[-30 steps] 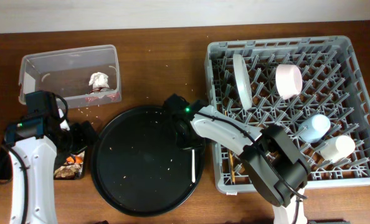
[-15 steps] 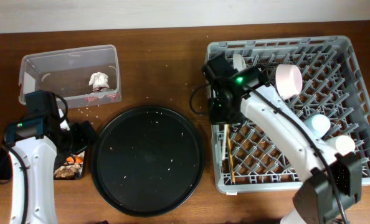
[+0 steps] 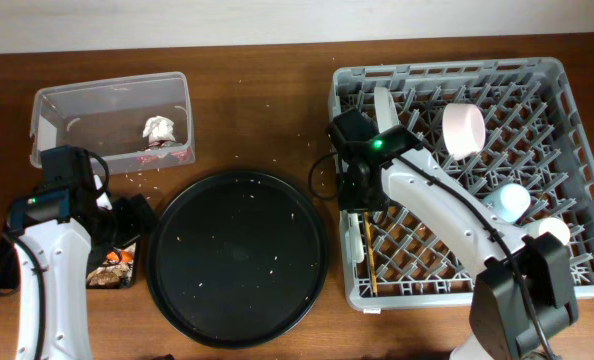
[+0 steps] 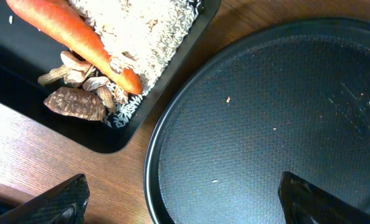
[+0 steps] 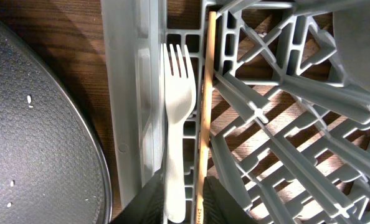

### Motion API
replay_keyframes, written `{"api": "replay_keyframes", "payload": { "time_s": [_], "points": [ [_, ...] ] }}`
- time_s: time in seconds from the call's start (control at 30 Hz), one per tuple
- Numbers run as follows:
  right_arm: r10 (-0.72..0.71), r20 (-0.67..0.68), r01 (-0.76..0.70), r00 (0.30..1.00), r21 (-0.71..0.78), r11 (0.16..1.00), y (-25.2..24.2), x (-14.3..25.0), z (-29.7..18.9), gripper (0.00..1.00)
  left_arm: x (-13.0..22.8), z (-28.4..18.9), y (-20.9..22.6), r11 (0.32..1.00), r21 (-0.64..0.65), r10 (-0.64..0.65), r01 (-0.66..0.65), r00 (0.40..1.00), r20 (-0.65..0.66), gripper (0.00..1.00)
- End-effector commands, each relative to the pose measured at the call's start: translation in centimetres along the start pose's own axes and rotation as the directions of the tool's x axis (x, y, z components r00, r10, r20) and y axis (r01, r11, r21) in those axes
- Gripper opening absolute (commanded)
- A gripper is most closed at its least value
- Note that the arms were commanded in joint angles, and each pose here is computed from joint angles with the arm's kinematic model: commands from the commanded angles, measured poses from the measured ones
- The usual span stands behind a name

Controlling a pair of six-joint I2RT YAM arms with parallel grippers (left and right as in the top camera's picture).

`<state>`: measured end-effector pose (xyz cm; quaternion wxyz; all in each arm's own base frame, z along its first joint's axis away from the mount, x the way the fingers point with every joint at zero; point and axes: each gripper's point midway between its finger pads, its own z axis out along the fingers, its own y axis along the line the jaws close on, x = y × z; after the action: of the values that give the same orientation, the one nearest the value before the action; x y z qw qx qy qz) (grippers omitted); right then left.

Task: Sort waste into correct bins and load items into the dishwasher rack
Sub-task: 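Withdraw the right gripper up and out of the rack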

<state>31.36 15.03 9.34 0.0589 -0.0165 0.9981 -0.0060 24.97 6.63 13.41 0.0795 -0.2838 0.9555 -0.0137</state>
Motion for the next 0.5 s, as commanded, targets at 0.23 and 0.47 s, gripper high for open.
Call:
{"api": "replay_keyframes", "payload": {
  "time_s": [0.23,0.47],
  "points": [
    [0.113,0.259,-0.060,0.959,-0.202,0.977,-5.9,-2.3,-10.1,0.59,2.4,-0.5,-10.5,0.884,0.179,0.421,-0.432,0.902,0.096,0.98],
    [0.148,0.198,-0.104,0.969,-0.215,0.971,-12.2,-1.4,-9.5,0.98,3.8,-3.0,-8.2,0.827,0.133,0.551,-0.546,0.835,-0.001,0.99]
  ]
}}
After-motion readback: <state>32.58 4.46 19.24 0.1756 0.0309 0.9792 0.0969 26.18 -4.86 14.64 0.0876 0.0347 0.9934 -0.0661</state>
